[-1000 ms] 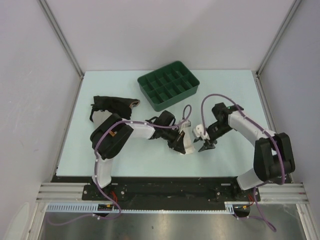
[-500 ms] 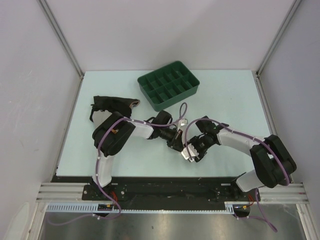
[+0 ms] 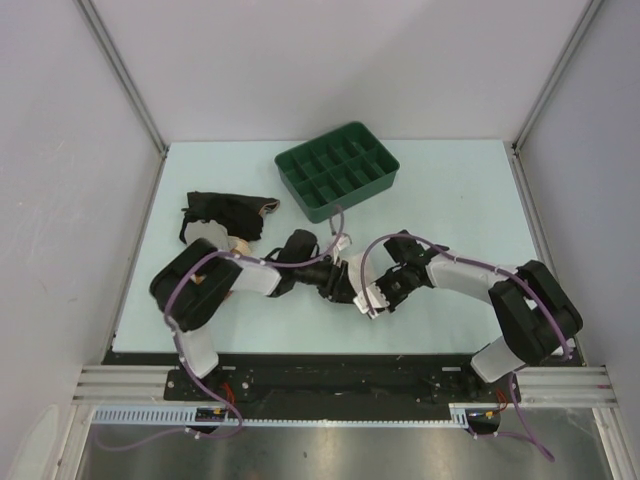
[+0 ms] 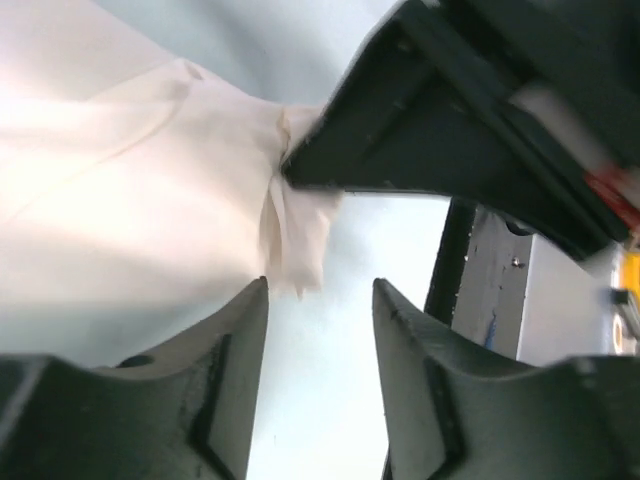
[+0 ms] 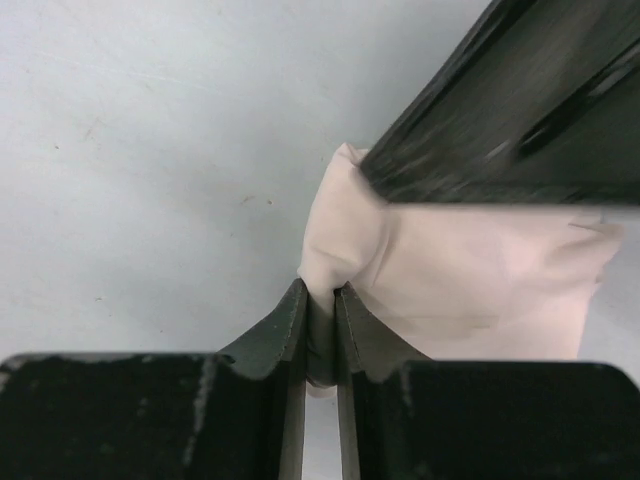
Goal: Roll the underwear
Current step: Roll the underwear to the center of the board.
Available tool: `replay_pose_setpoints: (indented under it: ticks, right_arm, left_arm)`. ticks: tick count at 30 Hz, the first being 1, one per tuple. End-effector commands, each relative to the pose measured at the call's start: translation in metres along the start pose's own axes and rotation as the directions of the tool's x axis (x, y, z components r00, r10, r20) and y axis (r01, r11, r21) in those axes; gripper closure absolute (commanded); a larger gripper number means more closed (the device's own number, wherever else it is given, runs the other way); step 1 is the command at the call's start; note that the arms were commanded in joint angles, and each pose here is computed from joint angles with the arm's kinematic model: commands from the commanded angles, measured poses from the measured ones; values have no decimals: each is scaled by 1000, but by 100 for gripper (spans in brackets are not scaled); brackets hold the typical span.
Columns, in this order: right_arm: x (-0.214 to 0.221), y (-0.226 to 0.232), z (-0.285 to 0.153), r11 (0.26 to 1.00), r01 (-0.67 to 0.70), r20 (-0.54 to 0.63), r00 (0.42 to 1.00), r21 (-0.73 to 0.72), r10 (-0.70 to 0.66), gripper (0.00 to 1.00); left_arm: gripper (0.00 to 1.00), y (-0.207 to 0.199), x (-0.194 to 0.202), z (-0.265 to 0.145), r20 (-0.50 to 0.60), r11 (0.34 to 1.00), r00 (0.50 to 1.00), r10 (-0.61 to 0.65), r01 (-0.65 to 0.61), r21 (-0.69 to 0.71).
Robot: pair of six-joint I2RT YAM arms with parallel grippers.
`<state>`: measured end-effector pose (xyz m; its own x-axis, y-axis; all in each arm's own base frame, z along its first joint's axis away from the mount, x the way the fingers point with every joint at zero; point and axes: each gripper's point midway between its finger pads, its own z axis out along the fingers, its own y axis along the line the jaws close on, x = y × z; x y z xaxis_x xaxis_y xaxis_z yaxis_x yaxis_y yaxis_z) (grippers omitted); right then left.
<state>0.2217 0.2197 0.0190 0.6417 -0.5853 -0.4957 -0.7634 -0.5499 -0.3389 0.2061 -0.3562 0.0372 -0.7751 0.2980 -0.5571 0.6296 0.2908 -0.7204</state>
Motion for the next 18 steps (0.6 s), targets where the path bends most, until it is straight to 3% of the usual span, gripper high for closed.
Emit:
replay_pose_setpoints:
  ticks: [1, 6, 9, 15, 18]
  right_arm:
    - [0, 23, -2, 981, -152, 14, 988, -122, 155, 89]
    - [-18, 33, -16, 930, -287, 96, 944, -229, 315, 90]
    - [-27, 35, -22, 884, -359, 124, 904, -300, 409, 91]
    - [-38, 35, -25, 776, -467, 138, 813, -424, 565, 92]
    - [-39, 36, -21, 702, -529, 106, 758, -476, 643, 93]
  left_arm:
    - [46, -16, -47, -42, 264, 976, 943, 203, -175, -126]
    - [40, -39, -37, -73, 343, 936, 873, 347, -301, -181]
    - [38, -42, -8, -78, 324, 906, 848, 419, -371, -202]
    - [36, -80, 16, -76, 329, 758, 685, 650, -613, -222]
    - [35, -88, 16, -67, 300, 704, 640, 708, -670, -235]
